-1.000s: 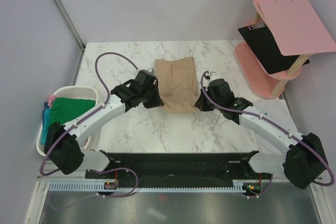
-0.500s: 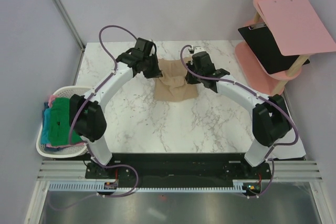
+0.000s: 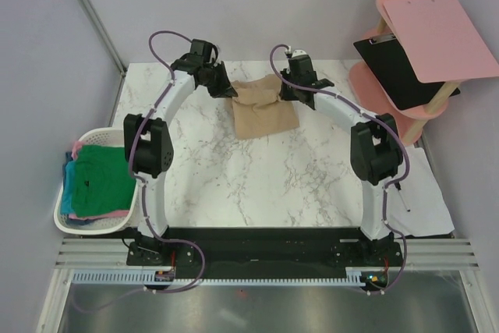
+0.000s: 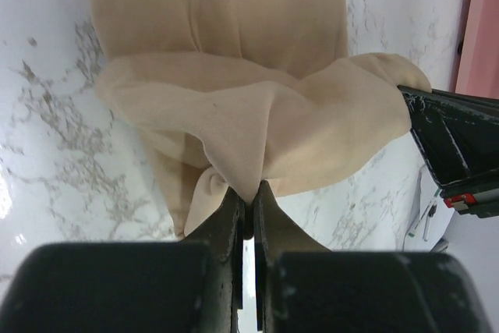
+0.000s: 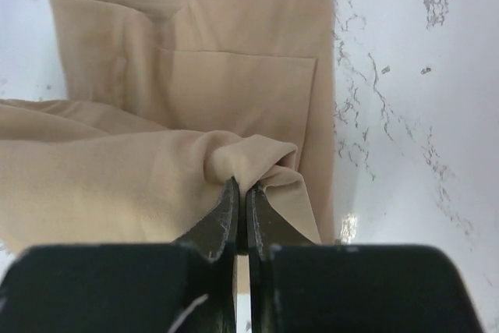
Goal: Fold and stack the t-shirts
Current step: Fold the long partially folded tshirt into a neat square, then smooth out wrinkles on the folded tshirt
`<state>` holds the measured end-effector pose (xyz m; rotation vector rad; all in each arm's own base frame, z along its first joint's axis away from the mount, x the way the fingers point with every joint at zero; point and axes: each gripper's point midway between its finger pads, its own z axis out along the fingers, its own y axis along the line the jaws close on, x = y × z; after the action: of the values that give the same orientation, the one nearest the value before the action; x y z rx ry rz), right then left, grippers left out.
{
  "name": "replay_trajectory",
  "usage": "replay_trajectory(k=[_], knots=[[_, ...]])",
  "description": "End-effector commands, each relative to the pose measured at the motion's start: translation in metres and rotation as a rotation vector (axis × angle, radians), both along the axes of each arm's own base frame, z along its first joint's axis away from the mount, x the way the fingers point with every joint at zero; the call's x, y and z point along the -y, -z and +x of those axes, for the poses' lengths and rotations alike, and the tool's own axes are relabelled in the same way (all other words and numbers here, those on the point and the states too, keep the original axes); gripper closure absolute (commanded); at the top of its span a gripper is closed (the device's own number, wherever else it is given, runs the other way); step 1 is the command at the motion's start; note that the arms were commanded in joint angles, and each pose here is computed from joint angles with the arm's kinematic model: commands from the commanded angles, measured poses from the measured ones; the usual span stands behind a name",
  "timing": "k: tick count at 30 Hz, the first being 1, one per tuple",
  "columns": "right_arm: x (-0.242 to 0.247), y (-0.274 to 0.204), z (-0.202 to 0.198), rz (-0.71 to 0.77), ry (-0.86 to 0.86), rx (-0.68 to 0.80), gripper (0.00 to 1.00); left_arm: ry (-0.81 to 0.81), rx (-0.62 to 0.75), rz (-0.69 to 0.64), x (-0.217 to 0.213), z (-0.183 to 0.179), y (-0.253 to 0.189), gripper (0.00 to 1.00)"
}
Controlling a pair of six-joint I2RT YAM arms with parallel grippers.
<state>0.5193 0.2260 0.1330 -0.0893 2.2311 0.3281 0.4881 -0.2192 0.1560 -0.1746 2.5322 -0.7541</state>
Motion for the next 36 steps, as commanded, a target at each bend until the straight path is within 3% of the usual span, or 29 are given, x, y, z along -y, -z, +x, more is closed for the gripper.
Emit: replay_trajectory(k=[1,7,9,10,11,12,13,14,17,19,20,22,29,36], knots=[[-0.002,0.009,0.031,0.001,-0.009,0.024,0.92,0.059,0.013,-0.082,-0.005,0.025,-0.001,0.98],[-0.01,0.009,0.076,0.012,0.002,0.104,0.88,0.055,0.001,-0.161,-0.012,0.06,0.016,0.95],[-0.013,0.006,0.094,0.022,0.017,0.135,0.79,0.04,0.001,-0.196,-0.017,0.075,0.022,0.91],[-0.01,0.005,0.101,0.024,0.04,0.15,0.74,0.042,0.006,-0.213,-0.018,0.079,0.021,0.81],[-0.007,0.004,0.108,0.021,0.067,0.167,0.51,0.043,0.04,-0.223,-0.019,0.088,0.014,0.65],[-0.007,0.004,0.118,0.034,0.087,0.191,0.38,0.037,0.033,-0.23,-0.023,0.094,0.024,0.46],[-0.006,0.005,0.122,0.037,0.104,0.2,0.25,0.041,0.041,-0.235,-0.024,0.096,0.024,0.41],[-0.007,0.004,0.124,0.043,0.11,0.213,0.06,0.044,0.044,-0.236,-0.024,0.096,0.024,0.06],[0.003,0.002,0.122,0.031,0.149,0.239,0.02,0.065,0.055,-0.206,-0.027,0.086,0.028,0.03],[0.011,0.002,0.114,0.012,0.171,0.24,0.02,0.049,0.11,-0.178,-0.031,0.078,0.005,0.02],[0.018,0.005,0.104,-0.003,0.185,0.229,0.02,0.033,0.051,-0.167,-0.035,0.063,0.029,0.02],[0.026,0.01,0.093,-0.013,0.187,0.208,0.02,0.028,0.119,-0.172,-0.035,0.057,0.009,0.02],[0.046,0.052,0.034,-0.023,0.194,0.089,0.02,0.028,0.06,-0.168,-0.019,0.001,0.056,0.04],[0.062,0.056,0.015,-0.008,0.23,0.083,0.02,0.069,0.013,-0.174,0.005,-0.017,0.082,0.05]])
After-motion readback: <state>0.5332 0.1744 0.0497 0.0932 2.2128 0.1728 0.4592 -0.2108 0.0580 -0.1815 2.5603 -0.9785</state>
